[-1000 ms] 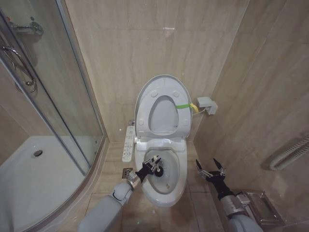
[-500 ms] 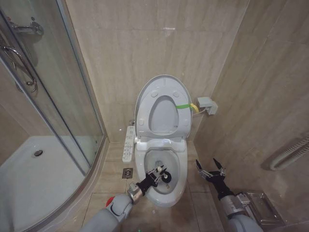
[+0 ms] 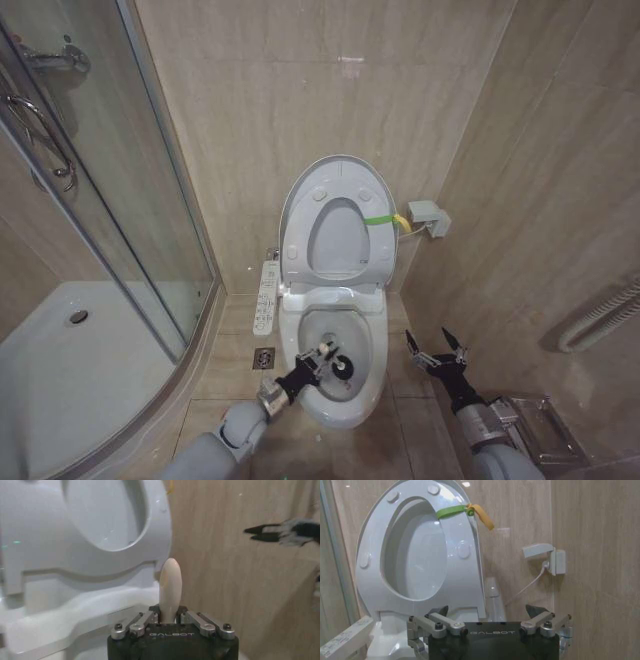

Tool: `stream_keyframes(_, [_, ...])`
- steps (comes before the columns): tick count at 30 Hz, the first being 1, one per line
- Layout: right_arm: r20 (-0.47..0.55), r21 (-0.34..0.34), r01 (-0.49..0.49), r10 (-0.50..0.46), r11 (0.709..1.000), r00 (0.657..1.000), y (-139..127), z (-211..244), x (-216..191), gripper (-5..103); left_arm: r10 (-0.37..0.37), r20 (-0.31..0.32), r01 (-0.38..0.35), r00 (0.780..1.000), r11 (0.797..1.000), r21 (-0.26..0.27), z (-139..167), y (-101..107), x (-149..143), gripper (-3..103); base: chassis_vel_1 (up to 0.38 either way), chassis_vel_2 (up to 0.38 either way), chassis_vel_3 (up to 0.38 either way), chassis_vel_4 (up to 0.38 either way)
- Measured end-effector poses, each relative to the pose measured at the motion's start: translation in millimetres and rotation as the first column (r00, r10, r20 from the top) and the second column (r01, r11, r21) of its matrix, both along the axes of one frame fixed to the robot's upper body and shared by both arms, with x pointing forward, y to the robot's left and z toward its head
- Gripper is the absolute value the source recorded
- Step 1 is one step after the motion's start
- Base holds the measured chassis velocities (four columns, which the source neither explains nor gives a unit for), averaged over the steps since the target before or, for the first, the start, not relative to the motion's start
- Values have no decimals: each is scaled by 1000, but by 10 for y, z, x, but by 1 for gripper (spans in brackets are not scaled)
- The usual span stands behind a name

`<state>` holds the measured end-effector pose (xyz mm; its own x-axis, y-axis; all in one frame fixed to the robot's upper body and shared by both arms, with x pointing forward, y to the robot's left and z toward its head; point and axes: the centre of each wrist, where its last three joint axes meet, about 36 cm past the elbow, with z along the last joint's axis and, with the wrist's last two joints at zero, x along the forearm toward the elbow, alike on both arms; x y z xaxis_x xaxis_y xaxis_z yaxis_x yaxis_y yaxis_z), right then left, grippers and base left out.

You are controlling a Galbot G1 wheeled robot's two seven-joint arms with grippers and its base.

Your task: Open the toilet lid, clean the toilet bowl with a toilet brush, close the toilet lid, and flush.

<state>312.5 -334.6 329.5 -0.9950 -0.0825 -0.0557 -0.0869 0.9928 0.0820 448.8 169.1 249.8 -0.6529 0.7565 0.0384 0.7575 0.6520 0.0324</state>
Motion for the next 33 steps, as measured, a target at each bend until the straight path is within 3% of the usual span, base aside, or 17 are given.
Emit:
stream_keyframes(5, [0, 0, 0, 0, 1000, 1000, 0, 0, 0, 100, 30, 0, -30, 1000, 1000, 8, -5, 66, 167, 19, 0, 0, 0, 0])
stream_keyframes(10, [0, 0, 0, 0, 1000, 1000, 0, 0, 0, 100, 34, 7, -34, 999, 999, -18, 81, -11, 306, 19, 0, 0, 0, 0])
stream_keyframes(19, [0, 0, 0, 0, 1000, 1000, 0, 0, 0, 100, -39, -17, 38, 999, 997, -63, 138, -222, -23, 19, 0, 0, 0, 0])
stream_keyframes(24, [0, 0, 0, 0, 1000, 1000, 0, 0, 0, 100, -76, 22, 77, 997, 996, -52, 198, -257, -221, 19, 0, 0, 0, 0])
stream_keyframes(33, [0, 0, 0, 0, 1000, 1000, 0, 0, 0, 100, -63, 58, 63, 996, 998, -2, 351, 16, -363, 19, 0, 0, 0, 0])
